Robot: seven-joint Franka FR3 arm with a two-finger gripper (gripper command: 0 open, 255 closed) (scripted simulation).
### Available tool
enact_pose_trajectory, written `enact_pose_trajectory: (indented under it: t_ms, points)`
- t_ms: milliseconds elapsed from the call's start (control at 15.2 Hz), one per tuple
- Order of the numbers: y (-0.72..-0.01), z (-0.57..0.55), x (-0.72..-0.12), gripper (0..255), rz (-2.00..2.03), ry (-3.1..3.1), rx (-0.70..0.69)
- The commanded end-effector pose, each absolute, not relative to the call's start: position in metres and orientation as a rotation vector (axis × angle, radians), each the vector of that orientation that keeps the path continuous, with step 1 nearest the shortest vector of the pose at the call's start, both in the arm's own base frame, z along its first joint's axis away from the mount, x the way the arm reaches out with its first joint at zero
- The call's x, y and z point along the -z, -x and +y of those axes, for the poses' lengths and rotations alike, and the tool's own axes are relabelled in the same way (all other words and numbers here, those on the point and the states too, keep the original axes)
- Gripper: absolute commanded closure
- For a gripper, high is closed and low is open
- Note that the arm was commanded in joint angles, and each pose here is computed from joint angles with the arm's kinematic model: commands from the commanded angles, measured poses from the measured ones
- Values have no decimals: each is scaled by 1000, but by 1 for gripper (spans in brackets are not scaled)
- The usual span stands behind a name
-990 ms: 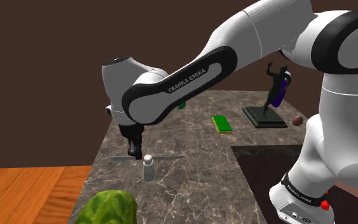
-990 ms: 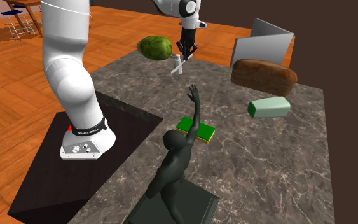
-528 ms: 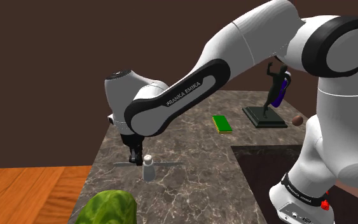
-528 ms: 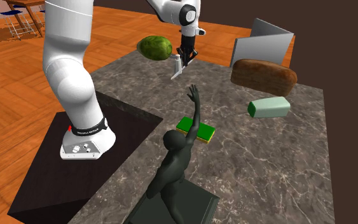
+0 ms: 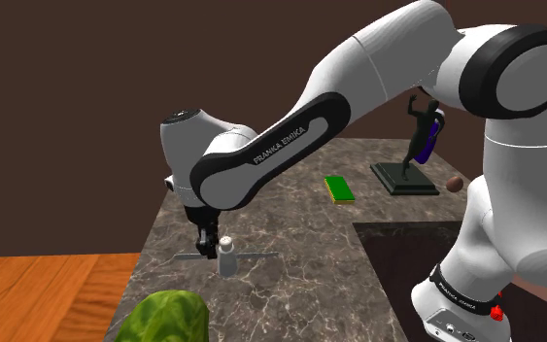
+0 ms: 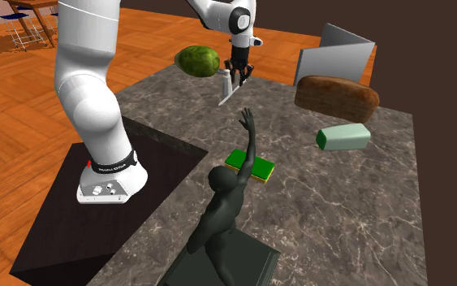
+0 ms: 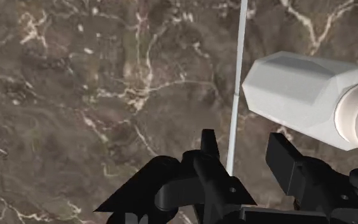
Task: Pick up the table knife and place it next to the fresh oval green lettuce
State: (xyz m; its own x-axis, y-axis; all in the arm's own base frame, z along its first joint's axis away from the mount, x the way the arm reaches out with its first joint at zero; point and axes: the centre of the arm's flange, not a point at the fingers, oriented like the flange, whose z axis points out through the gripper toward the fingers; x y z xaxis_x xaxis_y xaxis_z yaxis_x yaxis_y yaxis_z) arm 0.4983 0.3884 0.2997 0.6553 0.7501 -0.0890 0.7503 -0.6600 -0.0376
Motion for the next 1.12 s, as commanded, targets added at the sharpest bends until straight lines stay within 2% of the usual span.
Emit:
enact_pose_trajectory:
  t_ms: [0, 264, 528, 1056]
  points:
    - [-498, 388, -300, 0, 1294, -2856, 152]
    - [-498, 388, -300, 0, 1294, -2856, 152]
    - [-503, 391, -349, 0, 1294, -2856, 152]
    - [-503, 391, -349, 0, 1294, -2856, 152]
